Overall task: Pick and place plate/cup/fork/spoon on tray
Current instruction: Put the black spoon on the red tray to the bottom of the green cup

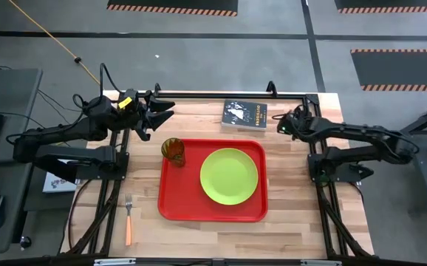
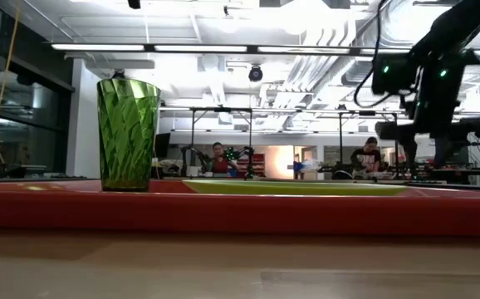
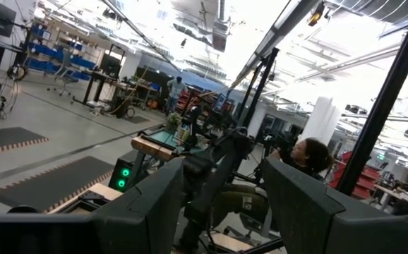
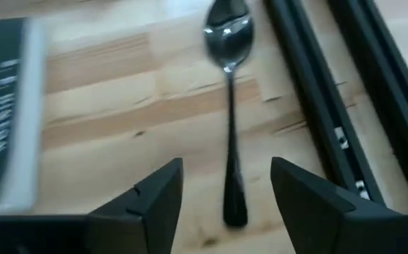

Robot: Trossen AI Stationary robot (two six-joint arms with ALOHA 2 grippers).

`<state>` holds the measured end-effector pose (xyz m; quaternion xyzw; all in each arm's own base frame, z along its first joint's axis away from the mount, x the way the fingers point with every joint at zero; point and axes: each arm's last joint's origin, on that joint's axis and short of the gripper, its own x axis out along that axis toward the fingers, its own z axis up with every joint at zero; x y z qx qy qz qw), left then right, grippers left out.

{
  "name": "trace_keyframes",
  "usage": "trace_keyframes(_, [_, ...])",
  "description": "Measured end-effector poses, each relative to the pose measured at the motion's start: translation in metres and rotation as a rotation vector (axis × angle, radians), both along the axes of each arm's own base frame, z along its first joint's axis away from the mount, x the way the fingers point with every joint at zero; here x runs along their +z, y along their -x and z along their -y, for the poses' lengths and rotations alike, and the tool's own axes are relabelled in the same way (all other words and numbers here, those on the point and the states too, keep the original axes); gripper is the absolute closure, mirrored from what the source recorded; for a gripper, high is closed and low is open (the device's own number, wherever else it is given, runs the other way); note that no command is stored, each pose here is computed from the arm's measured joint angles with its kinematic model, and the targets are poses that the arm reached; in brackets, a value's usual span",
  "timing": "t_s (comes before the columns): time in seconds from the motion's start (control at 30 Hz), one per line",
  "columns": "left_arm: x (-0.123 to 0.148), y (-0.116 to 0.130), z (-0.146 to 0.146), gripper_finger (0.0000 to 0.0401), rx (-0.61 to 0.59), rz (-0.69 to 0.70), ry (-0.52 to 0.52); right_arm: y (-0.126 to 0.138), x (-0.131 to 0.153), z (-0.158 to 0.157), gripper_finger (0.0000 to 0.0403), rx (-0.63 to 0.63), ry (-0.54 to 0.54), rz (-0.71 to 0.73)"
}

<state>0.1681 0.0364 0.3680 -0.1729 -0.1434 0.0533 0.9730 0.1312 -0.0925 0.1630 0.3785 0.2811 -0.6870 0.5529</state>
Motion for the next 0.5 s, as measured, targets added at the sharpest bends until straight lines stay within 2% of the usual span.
trace_keyframes(0.17, [0.000,0.000,0.000,0.0213,0.000,0.000,0.000,-0.003,-0.018,0.017,0.0192,-0.093,-0.003,-0.068])
trace_keyframes(0.5, [0.000,0.000,0.000,0.0213,-0.007,0.004,0.024,-0.011,-0.047,0.045,0.0192,-0.103,-0.084,-0.056])
